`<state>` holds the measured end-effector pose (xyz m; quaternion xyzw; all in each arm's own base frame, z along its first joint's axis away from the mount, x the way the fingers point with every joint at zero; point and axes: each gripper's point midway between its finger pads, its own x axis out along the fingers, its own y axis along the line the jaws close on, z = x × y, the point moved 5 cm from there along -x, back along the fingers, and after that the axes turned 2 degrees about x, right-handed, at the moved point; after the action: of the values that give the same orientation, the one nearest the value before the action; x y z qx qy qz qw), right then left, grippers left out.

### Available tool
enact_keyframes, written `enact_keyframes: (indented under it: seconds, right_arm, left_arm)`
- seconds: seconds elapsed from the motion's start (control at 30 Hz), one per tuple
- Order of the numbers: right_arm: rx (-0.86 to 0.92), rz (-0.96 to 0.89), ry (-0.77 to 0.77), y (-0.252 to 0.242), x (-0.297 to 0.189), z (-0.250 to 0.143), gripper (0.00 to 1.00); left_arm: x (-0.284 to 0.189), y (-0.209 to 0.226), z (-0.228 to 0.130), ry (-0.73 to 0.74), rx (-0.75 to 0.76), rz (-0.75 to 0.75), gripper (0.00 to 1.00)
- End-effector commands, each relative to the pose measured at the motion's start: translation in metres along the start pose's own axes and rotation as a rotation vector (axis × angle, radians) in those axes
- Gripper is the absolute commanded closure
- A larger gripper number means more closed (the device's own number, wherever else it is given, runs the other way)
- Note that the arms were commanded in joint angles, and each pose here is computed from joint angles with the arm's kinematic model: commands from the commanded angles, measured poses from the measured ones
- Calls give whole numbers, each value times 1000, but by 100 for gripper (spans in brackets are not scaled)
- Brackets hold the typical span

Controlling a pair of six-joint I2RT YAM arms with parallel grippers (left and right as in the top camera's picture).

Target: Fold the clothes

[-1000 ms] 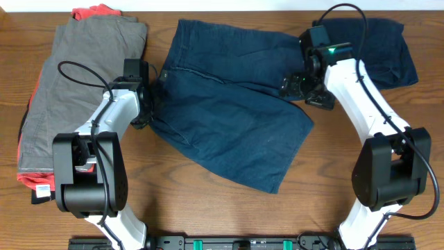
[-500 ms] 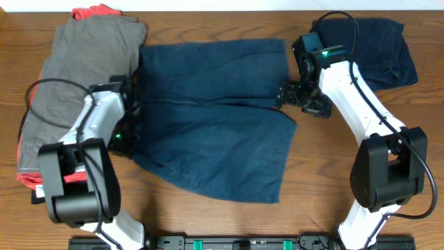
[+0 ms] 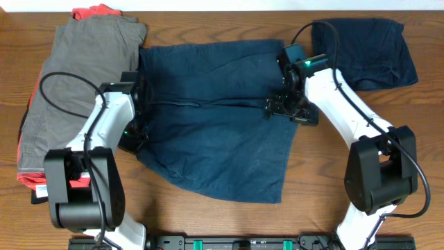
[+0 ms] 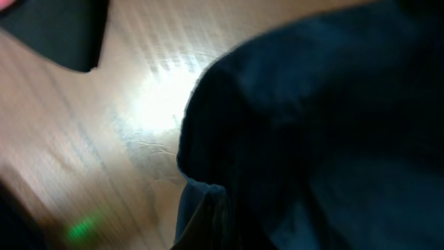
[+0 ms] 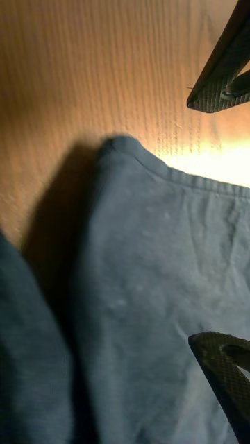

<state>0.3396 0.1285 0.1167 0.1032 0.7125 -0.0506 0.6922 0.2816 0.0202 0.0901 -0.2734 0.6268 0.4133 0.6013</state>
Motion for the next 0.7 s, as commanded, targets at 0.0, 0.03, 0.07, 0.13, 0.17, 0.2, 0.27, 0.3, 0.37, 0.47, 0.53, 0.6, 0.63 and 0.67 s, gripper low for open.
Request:
enact_keyframes:
  seconds: [0.0,0.03,0.07,0.13,0.17,0.2,0.27,0.3,0.37,0.47,0.53,0.6,0.63,0.67]
  right_arm:
    - [-49,31,-2,8,-11,-9,3]
    - [-56,32,-1,8,-13,-11,3]
    - [-64,31,-2,8,-16,-14,4]
    - [-84,36,-11,10,-23,-18,5]
    - [-90,37,-17,10,-27,-21,6]
    - [-96,41,-24,11,-31,-24,6]
    - [-108,47,-32,11,-37,-32,7]
    - [-114,48,-33,10,-38,-37,7]
    - [-125,47,-23,7,-36,-48,8]
    - [-149,59,23,7,-22,-68,12]
    - [-175,78,70,11,-8,-84,15]
    - [-213,95,112,18,6,-101,18]
    - [-237,95,125,21,12,-109,19]
    - [-260,88,134,24,17,-116,20]
  left_arm:
    - [-25,-3,3,-51,133,-89,94]
    - [-31,-3,4,-69,145,-112,94]
    - [-39,-3,5,-93,162,-142,94]
    - [-53,-2,7,-134,183,-192,94]
    - [-61,0,7,-154,182,-218,94]
    - [-67,2,7,-169,180,-238,94]
    - [-78,6,7,-194,173,-271,94]
    - [-82,8,7,-205,170,-285,94]
    - [-88,9,7,-219,166,-303,94]
    - [-89,8,7,-226,164,-313,94]
    - [-89,8,8,-226,164,-313,94]
    - [-89,7,8,-227,164,-314,94]
    - [-89,7,8,-228,163,-316,94]
    - [-89,7,8,-228,163,-316,94]
